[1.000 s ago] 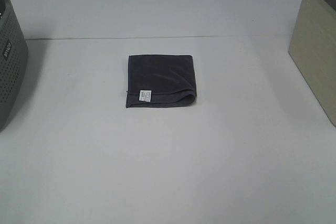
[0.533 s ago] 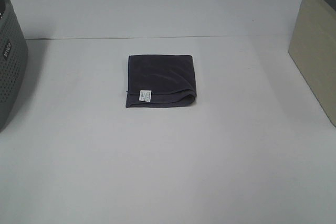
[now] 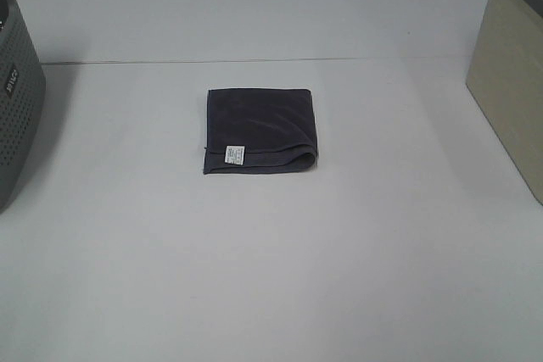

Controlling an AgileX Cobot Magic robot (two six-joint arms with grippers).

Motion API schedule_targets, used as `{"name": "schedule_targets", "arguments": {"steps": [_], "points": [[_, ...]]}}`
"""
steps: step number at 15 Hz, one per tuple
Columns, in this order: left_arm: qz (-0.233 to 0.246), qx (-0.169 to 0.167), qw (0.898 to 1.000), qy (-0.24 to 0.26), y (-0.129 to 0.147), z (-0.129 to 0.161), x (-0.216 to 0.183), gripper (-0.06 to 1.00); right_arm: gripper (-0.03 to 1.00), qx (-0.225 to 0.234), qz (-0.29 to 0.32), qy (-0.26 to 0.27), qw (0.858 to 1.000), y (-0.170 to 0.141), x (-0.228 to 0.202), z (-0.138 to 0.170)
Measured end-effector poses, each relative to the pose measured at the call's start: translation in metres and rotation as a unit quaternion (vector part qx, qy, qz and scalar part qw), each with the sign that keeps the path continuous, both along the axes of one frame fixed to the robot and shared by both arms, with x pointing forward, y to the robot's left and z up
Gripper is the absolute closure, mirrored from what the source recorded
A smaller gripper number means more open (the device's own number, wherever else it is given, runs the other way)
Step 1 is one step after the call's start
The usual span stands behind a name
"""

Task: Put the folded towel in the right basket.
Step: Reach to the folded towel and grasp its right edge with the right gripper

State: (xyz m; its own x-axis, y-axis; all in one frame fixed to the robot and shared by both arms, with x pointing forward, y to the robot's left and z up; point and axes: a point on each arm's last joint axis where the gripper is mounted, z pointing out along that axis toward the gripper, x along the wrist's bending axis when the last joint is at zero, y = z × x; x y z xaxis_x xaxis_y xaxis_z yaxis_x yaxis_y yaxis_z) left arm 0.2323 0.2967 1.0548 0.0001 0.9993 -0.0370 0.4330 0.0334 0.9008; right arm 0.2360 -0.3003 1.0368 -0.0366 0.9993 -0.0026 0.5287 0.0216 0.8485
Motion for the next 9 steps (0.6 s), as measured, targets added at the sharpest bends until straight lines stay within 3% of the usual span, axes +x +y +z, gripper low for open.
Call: {"name": "schedule_targets", "arguments": {"steps": [9], "points": [[0.0,0.0,1.0,0.0,0.0,0.0,0.0,-0.05,0.02,0.001,0.001,0.0,1.0,0.0002,0.0,0.0]]}}
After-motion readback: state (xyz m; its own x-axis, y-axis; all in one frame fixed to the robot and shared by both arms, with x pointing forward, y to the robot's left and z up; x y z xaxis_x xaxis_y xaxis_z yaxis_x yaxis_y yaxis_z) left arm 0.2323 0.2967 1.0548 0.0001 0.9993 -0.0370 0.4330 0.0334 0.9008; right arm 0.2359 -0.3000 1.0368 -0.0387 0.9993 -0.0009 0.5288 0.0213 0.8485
